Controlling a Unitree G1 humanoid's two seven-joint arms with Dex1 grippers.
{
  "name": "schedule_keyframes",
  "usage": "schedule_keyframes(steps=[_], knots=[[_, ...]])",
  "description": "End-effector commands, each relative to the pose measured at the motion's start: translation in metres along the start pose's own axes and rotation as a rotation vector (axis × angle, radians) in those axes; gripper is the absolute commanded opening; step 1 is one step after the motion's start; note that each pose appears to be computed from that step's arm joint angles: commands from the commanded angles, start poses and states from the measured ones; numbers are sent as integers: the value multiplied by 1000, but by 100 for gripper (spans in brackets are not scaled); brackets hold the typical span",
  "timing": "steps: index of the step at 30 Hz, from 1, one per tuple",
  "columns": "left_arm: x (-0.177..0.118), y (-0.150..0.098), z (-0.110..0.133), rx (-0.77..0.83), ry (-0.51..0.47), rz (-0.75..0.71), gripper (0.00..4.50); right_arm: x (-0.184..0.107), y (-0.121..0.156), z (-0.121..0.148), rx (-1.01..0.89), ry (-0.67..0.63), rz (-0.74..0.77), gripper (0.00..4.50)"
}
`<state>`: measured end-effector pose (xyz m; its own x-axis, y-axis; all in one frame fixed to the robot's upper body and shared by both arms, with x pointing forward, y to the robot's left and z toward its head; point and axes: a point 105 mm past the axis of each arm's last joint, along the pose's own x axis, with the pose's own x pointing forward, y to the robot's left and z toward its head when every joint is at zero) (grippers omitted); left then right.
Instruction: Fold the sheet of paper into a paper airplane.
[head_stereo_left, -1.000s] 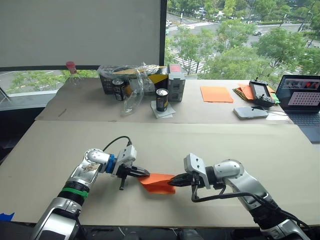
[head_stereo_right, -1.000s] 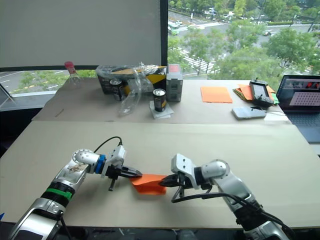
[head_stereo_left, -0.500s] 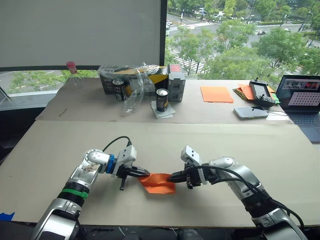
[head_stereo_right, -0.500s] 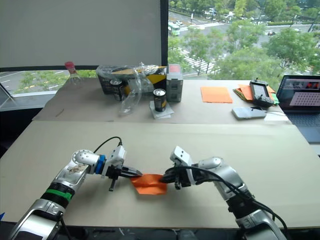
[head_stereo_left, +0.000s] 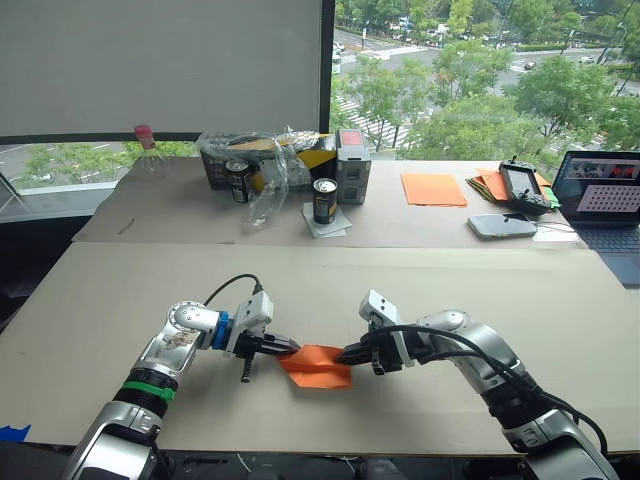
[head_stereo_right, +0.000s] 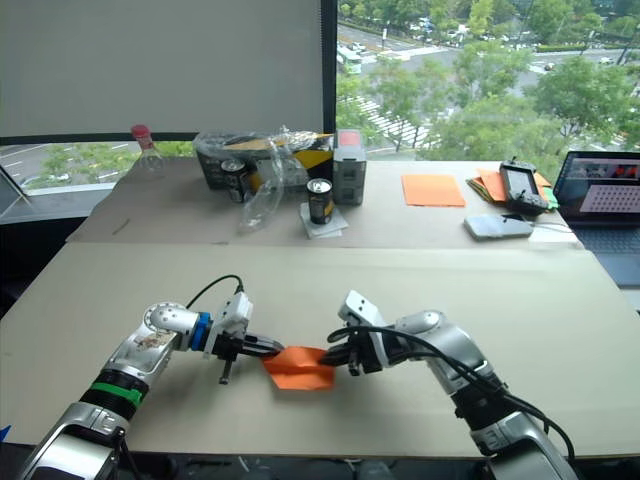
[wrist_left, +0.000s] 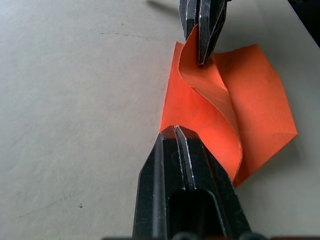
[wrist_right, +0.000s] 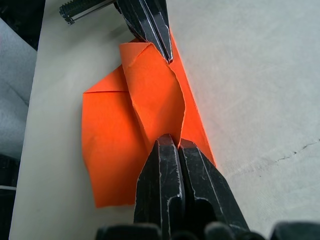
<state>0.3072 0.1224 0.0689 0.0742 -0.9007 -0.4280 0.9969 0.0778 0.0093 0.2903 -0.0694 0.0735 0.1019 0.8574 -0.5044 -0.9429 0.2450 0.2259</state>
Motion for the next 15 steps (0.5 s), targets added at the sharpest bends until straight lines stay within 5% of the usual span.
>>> schedule_keyframes(steps=[1, 15], knots=[[0, -3, -19, -64, 57, 7, 0, -5, -2, -25, 88, 103, -28, 2], [4, -3, -16, -52, 46, 6, 0, -2, -14, -47, 156, 176, -94, 2]])
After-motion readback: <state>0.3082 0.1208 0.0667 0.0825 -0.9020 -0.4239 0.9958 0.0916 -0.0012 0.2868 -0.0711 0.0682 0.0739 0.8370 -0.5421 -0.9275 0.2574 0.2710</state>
